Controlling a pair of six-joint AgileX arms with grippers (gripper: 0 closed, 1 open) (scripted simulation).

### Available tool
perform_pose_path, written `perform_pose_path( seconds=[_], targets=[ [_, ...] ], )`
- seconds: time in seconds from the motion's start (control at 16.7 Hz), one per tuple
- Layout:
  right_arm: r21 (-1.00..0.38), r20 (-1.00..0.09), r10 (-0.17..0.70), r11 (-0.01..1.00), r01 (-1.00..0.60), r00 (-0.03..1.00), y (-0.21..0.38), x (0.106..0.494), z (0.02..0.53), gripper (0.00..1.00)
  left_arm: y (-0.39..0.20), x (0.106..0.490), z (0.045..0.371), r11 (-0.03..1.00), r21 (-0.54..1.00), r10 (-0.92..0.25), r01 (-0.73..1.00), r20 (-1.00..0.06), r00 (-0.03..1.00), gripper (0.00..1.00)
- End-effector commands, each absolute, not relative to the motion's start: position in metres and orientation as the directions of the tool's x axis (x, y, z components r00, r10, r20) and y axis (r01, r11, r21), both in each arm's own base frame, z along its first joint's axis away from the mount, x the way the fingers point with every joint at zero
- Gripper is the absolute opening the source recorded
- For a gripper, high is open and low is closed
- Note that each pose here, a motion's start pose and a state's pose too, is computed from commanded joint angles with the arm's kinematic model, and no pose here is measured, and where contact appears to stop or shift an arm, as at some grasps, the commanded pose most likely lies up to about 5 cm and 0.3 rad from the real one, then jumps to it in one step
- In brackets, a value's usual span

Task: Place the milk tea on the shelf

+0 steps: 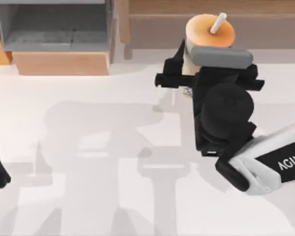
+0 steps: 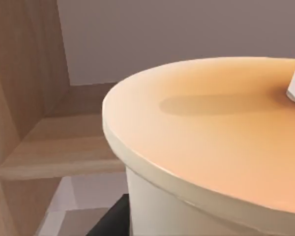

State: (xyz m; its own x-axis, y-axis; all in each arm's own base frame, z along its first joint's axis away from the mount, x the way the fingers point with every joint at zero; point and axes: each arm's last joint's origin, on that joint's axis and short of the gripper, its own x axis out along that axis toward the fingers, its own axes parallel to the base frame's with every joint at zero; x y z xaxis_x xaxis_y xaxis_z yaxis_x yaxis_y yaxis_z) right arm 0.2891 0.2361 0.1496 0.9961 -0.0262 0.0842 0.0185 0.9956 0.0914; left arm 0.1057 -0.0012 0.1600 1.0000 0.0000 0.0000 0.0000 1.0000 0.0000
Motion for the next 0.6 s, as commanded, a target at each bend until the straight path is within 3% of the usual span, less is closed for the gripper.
perform_pose_path(
  seconds=[0.6],
  targets=[
    [0.051, 0.049, -0.012, 0.999, 0.01, 0.999, 0.243, 0.37, 0.238, 0.0, -0.001, 0.106, 0.16, 1.0, 0.0, 0.0, 0.0, 0.0, 1.0, 1.0]
  ],
)
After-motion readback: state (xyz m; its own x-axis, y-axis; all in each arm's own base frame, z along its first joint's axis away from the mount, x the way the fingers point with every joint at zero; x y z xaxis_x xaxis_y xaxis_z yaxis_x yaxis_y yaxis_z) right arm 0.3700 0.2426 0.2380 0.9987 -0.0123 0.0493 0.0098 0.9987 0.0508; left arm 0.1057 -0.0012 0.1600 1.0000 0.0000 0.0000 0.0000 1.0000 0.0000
